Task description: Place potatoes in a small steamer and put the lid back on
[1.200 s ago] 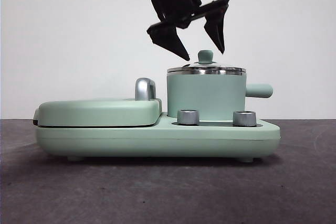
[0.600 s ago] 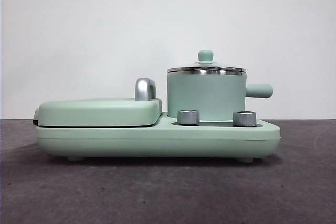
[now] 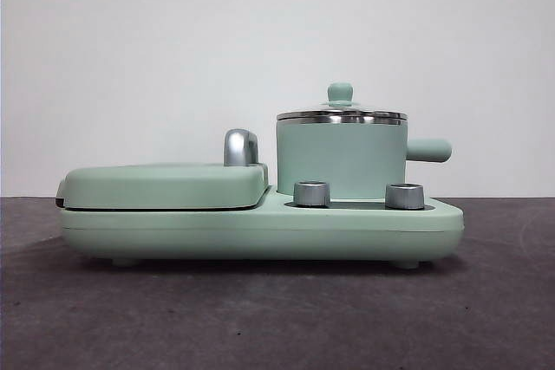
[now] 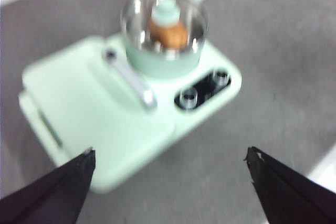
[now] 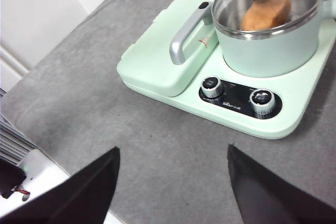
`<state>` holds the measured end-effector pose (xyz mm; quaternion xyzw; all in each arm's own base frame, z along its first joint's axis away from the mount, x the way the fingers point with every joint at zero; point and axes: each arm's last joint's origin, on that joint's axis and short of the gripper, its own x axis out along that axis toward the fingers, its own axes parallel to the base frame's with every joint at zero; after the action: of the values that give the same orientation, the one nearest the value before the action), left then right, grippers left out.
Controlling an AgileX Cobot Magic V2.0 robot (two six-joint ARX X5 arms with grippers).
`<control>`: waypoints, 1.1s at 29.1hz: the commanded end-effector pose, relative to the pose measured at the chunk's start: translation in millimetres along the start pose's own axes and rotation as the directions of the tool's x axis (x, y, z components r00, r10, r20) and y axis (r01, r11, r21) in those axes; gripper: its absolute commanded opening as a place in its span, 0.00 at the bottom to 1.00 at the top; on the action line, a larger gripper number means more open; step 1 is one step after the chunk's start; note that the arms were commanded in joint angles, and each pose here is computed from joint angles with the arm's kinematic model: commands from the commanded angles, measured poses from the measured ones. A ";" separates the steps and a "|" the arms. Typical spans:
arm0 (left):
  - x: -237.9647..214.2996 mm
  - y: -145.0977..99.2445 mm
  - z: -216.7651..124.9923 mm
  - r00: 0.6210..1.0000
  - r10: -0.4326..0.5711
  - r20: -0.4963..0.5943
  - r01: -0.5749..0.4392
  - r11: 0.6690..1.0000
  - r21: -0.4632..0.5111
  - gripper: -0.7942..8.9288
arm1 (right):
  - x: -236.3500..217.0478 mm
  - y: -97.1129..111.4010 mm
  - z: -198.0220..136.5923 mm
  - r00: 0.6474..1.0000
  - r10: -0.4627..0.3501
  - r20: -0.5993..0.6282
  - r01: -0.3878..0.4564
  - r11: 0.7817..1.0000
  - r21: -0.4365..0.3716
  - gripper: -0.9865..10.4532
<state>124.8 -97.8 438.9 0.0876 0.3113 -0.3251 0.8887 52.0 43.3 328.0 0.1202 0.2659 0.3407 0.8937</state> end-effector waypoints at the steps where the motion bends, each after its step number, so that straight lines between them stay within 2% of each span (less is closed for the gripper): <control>1: -7.9 -0.9 -27.4 1.000 -0.006 0.019 0.007 0.998 -0.063 0.56 | -0.5 2.1 1.9 0.999 0.033 0.001 -0.033 0.999 -0.036 0.36; 4: -16.9 -0.6 -56.9 0.995 -0.008 0.100 0.019 0.994 -0.109 0.56 | -0.4 2.8 1.9 0.998 0.057 -0.006 -0.057 0.996 -0.061 0.36; 8: -22.2 0.0 -92.7 0.978 -0.010 0.209 0.034 0.994 -0.108 0.56 | -0.4 2.8 2.0 0.998 0.057 -0.006 -0.058 0.995 -0.085 0.40; 11: -20.5 0.5 -113.7 0.975 -0.011 0.224 0.037 0.993 -0.114 0.56 | -0.4 2.8 2.0 0.998 0.055 -0.005 -0.056 0.994 -0.089 0.46; 17: -16.0 1.1 -127.6 0.978 -0.009 0.211 0.034 0.993 -0.115 0.56 | -0.4 2.8 2.2 0.999 0.053 -0.002 -0.053 0.995 -0.089 0.47; 18: -15.5 1.1 -127.2 0.978 -0.010 0.211 0.035 0.993 -0.115 0.53 | -0.4 2.8 2.7 0.999 0.050 0.004 -0.049 0.995 -0.090 0.46; 19: -14.3 1.2 -126.3 0.978 -0.010 0.207 0.034 0.993 -0.114 0.41 | -0.4 2.7 3.0 0.999 0.043 0.009 -0.042 0.995 -0.088 0.41; 20: -13.0 1.2 -125.7 0.979 -0.009 0.202 0.032 0.993 -0.112 0.20 | -0.4 2.6 3.0 0.999 0.041 0.010 -0.040 0.995 -0.089 0.28; 21: -12.4 1.3 -125.5 0.980 -0.008 0.198 0.030 0.994 -0.108 0.06 | -0.4 2.5 3.1 0.999 0.039 0.011 -0.038 0.994 -0.100 0.12; 22: -11.1 1.4 -124.6 0.981 -0.005 0.195 0.026 0.994 -0.109 0.11 | -0.4 2.5 3.3 0.999 0.034 0.015 -0.033 0.993 -0.112 0.10; 25: -7.7 1.9 -123.3 0.984 0.008 0.178 0.013 0.993 -0.114 0.09 | -0.4 1.8 4.0 1.000 0.008 0.030 -0.005 0.994 -0.109 0.10; 32: -7.3 1.9 -123.0 0.984 0.008 0.176 0.013 0.993 -0.116 0.09 | -0.8 1.9 4.0 0.999 0.010 0.032 -0.006 0.994 -0.111 0.10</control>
<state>61.0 -48.2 341.9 0.0085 0.2596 -0.3104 0.9144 52.7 43.6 329.7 0.0792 0.2400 0.3516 0.9014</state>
